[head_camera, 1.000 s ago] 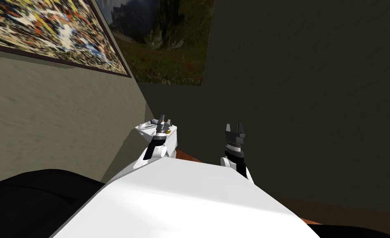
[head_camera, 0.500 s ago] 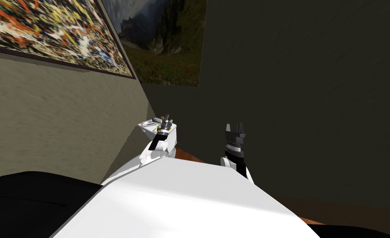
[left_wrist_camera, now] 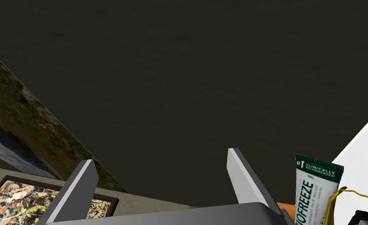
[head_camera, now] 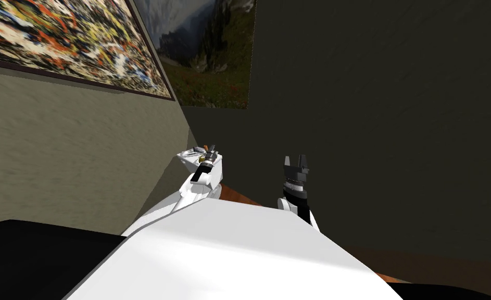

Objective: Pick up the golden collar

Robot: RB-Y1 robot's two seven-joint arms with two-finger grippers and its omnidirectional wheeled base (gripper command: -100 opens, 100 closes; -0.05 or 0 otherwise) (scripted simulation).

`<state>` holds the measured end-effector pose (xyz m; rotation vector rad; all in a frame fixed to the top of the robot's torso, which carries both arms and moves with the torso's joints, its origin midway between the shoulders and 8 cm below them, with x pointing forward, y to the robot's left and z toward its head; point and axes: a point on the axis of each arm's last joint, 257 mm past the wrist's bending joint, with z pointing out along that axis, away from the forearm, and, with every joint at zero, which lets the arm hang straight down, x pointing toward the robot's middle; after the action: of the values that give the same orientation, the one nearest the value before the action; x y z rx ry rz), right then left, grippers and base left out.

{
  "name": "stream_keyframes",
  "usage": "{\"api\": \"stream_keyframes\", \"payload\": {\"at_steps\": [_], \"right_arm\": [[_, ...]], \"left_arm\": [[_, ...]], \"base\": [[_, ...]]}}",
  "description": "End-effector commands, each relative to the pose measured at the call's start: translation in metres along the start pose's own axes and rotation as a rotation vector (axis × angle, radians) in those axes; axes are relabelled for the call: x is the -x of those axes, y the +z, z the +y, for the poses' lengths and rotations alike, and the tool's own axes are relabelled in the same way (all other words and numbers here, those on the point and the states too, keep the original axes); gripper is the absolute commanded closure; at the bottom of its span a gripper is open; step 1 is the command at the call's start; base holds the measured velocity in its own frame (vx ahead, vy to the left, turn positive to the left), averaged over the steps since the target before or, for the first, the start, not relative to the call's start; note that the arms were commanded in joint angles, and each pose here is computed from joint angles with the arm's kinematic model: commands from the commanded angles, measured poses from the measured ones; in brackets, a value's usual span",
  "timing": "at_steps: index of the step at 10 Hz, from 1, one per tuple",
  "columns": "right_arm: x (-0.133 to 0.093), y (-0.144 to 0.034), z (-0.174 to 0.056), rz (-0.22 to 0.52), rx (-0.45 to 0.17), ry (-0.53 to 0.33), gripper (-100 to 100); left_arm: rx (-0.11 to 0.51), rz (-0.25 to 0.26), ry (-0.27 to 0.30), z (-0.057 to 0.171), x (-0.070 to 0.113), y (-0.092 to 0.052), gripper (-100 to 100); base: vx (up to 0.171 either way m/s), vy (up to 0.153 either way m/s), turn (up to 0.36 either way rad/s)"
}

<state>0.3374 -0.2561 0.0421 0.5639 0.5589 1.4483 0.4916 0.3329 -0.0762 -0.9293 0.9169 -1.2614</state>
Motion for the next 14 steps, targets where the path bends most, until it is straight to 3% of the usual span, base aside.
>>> {"api": "stream_keyframes", "payload": {"at_steps": [1, 4, 5, 8, 9, 10, 11, 14], "right_arm": [[0.000, 0.000, 0.000, 0.000, 0.000, 0.000, 0], [0.000, 0.000, 0.000, 0.000, 0.000, 0.000, 0], [0.000, 0.000, 0.000, 0.000, 0.000, 0.000, 0], [0.000, 0.000, 0.000, 0.000, 0.000, 0.000, 0], [0.000, 0.000, 0.000, 0.000, 0.000, 0.000, 0], [0.000, 0.000, 0.000, 0.000, 0.000, 0.000, 0], [0.000, 0.000, 0.000, 0.000, 0.000, 0.000, 0], [0.000, 0.000, 0.000, 0.000, 0.000, 0.000, 0]], "left_arm": [[0.053, -0.004, 0.001, 0.019, 0.002, 0.007, -100], [0.132, -0.014, 0.010, 0.045, 0.013, 0.030, -100], [0.148, -0.017, 0.009, 0.051, 0.014, 0.030, -100], [0.228, -0.036, 0.012, 0.074, 0.027, 0.050, -100], [0.244, -0.039, 0.010, 0.082, 0.028, 0.051, -100], [0.276, -0.049, 0.008, 0.088, 0.034, 0.061, -100], [0.293, -0.054, 0.007, 0.096, 0.036, 0.060, -100], [0.372, -0.083, -0.002, 0.116, 0.049, 0.077, -100]], "base": [[-0.063, -0.076, 0.033], [-0.048, -0.061, 0.038], [-0.033, -0.046, 0.023], [-0.044, -0.052, 0.040], [-0.032, -0.051, 0.029], [-0.050, -0.051, 0.048], [-0.040, -0.043, 0.025], [-0.036, -0.046, 0.039]]}}
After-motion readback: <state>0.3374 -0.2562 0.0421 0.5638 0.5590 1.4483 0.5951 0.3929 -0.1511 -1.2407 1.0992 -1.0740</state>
